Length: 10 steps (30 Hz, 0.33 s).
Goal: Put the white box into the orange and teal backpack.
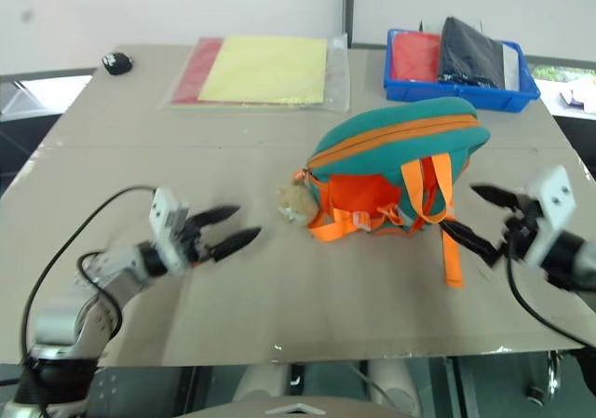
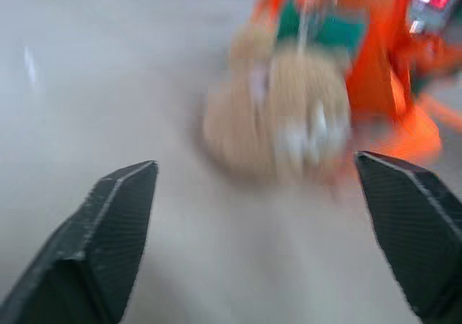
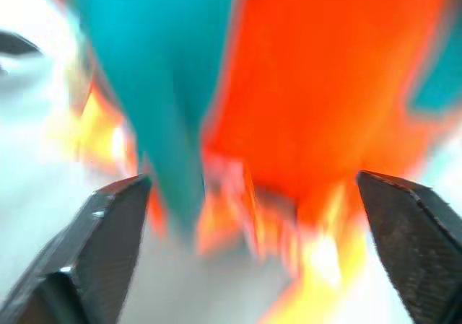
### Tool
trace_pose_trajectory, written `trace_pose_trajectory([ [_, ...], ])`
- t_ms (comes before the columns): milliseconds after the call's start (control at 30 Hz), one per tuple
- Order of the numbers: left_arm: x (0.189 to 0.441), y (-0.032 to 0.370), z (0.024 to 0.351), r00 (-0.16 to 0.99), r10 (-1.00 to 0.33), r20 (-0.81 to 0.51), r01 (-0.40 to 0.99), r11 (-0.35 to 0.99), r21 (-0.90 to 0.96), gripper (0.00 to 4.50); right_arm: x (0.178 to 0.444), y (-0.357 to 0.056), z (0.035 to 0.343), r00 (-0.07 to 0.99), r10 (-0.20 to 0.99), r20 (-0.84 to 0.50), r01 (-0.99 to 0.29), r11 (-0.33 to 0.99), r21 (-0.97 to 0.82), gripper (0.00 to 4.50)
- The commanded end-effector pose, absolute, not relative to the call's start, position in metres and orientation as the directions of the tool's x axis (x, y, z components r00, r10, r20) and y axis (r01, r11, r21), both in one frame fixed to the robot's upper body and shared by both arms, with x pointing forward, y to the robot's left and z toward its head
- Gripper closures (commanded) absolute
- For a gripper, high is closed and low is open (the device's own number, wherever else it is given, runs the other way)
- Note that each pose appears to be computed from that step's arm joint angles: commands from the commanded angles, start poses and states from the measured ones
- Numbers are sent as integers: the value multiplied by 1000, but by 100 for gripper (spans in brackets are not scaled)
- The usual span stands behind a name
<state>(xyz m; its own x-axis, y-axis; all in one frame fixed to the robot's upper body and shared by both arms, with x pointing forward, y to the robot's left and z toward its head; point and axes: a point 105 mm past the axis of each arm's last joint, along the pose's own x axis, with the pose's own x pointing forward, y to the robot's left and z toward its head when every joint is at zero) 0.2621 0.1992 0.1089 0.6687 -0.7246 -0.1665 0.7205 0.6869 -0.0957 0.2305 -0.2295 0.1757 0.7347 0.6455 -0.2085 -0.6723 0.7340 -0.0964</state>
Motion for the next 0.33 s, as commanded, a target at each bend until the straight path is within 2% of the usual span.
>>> trace_pose_trajectory([
  [33, 244, 203, 129, 647, -753, -119, 757, 654, -21, 0, 212, -243, 187, 716, 663, -218, -697, 700, -155, 5],
  [167, 229, 224, 121, 683, -709, -175, 717, 697, -26, 0, 192, -276, 163, 734, 595, -328, -667, 724, -178, 5],
  [333, 228, 226, 121, 683, -706, -187, 713, 700, -38, 0, 190, -288, 151, 749, 578, -325, -649, 738, -185, 5],
])
